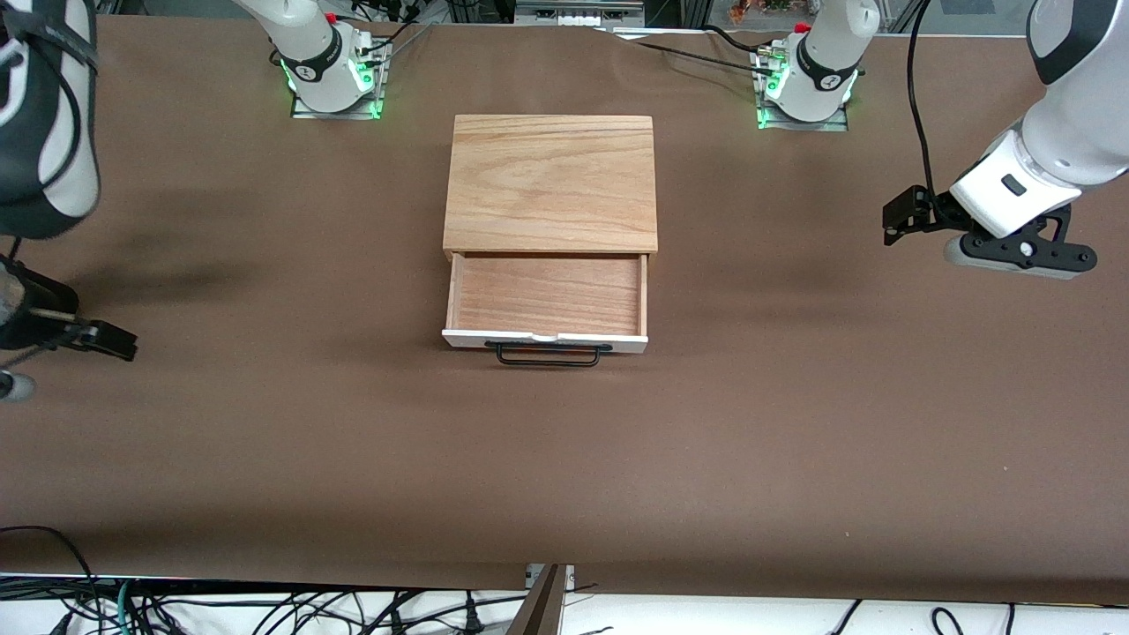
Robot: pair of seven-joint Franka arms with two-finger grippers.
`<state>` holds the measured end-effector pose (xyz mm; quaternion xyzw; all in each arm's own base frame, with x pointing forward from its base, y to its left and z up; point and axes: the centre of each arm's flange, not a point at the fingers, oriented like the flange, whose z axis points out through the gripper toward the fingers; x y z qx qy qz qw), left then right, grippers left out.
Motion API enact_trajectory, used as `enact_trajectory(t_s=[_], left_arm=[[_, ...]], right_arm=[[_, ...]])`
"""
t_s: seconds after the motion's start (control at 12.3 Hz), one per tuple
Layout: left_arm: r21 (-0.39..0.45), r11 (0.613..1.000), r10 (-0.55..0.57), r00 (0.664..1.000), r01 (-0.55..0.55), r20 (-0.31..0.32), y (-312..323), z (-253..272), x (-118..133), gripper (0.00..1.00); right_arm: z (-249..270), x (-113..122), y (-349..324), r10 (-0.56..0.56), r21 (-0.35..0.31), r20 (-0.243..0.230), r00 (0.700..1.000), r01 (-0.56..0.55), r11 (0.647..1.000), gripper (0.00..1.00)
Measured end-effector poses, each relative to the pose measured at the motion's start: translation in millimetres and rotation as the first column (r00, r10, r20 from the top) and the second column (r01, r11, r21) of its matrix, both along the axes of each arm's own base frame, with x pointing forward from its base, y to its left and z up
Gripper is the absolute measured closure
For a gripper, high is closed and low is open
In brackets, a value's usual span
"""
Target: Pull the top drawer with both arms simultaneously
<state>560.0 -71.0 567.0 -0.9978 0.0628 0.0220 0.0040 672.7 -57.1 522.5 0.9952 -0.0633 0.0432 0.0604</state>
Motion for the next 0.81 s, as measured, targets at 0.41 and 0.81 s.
enact_trajectory(t_s=[0.41,0.81], left_arm=[[0.0,1.0,0.014,1.0,-0.014,0.004,1,-1,0,0.0],[0.0,1.0,0.012,1.0,-0.012,0.004,0,-1,0,0.0]], right_arm=[[46,-64,25,0.057,0.07,0.03,0.998,-0.059,0.996,0.0],[54,-93,23,0.057,0.079,-0.029,0.998,-0.054,0.995,0.0]])
